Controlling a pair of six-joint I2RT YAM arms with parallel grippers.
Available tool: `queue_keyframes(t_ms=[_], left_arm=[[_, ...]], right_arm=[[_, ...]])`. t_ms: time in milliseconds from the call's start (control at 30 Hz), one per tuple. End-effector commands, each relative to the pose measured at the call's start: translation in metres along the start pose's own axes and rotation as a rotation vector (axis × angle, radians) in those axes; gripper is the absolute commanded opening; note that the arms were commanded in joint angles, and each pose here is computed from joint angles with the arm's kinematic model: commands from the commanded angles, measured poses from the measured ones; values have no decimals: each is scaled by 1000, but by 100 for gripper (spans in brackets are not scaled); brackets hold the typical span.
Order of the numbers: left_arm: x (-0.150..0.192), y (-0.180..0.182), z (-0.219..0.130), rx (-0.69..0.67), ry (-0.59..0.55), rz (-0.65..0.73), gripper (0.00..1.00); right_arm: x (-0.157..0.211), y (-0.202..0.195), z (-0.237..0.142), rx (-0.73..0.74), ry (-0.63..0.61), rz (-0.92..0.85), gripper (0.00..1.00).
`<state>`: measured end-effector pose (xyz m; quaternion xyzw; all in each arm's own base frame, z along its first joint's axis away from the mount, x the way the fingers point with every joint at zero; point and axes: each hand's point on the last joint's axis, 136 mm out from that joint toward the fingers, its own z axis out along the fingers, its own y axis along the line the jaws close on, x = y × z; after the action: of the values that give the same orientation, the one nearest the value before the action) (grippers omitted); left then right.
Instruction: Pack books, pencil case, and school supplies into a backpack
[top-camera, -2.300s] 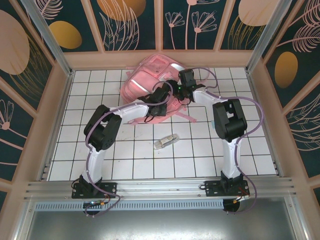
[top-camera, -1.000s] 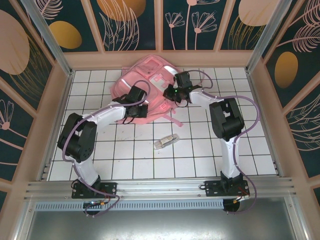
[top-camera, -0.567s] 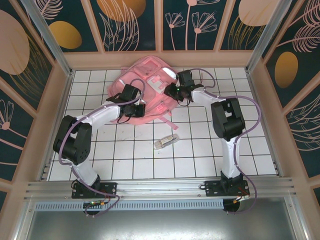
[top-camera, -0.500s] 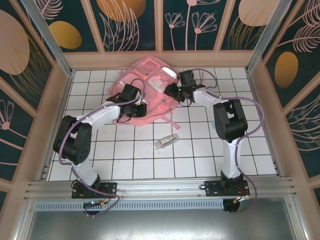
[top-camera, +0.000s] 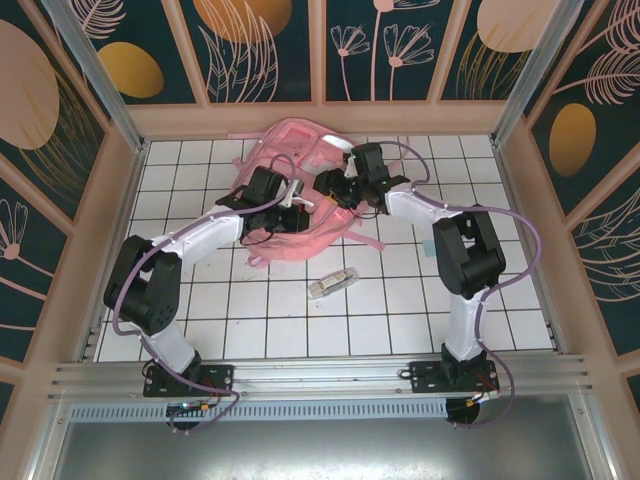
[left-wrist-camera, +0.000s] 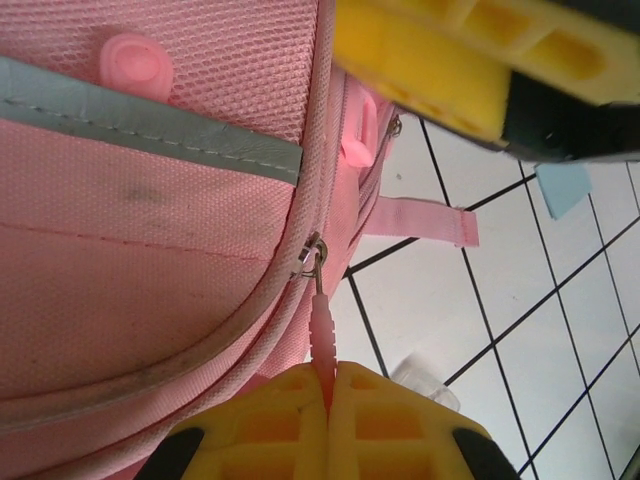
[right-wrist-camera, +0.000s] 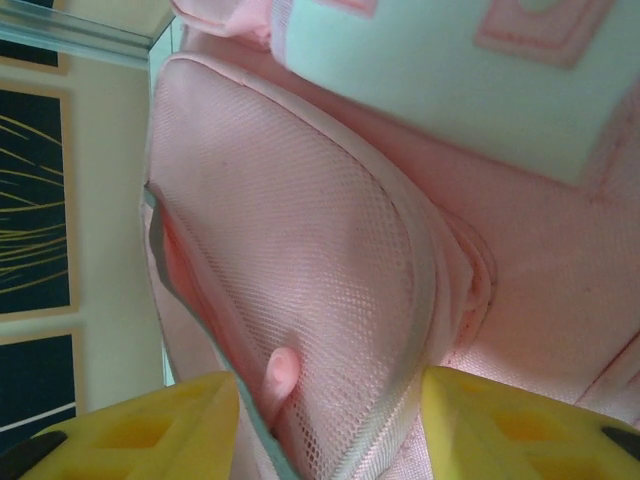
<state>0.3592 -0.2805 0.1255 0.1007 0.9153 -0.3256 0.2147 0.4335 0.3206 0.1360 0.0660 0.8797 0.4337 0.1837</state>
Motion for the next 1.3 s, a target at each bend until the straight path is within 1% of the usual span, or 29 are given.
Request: queue_keyframes(t_ms=[0,67,133,167,200,267,300,467,533,700,900,1000,1100,1167,1267], left_arm=[[-11,-33,-2,107,-45,39,0],[-10,-38,-1,117,-41,43,0],[-8,-40,0,123,-35,45,0],[-6,-40,1,120,-32,43,0],[-4,-38,2,114,-26,37,0],[2,-25,5,58,-23,14,0],[4,-15,5,16,-24,0,0],[24,49,5,-265,-17,-76,0],[29,63,2,-318,-24,-100,0],[28,65,-4,-327,-54,-110,0],[26,91,-16,-456,-117,-95,0],[21,97,-25,-461,-142,-98,0],[11,97,-34,-467,-171,-73,0],[3,88,-38,-434,-180,-36,0],[-6,64,-32,-324,-176,-17,0]], right_arm=[[18,-4,16,-13,49,37,51],[21,-8,24,-1,63,45,50],[20,-14,30,18,58,54,45],[18,-17,33,23,51,58,37],[16,-19,33,25,42,61,24],[9,-20,32,20,15,68,1],[6,-18,31,13,5,66,0],[-10,-10,19,4,-35,49,0],[-13,-12,14,19,-49,47,0],[-23,-19,10,17,-79,75,0],[-33,-20,1,14,-108,81,0],[-35,-22,-4,16,-117,84,0],[-37,-24,-6,22,-124,81,0],[-37,-23,-7,14,-123,81,0],[-36,-19,-6,-4,-118,87,0]])
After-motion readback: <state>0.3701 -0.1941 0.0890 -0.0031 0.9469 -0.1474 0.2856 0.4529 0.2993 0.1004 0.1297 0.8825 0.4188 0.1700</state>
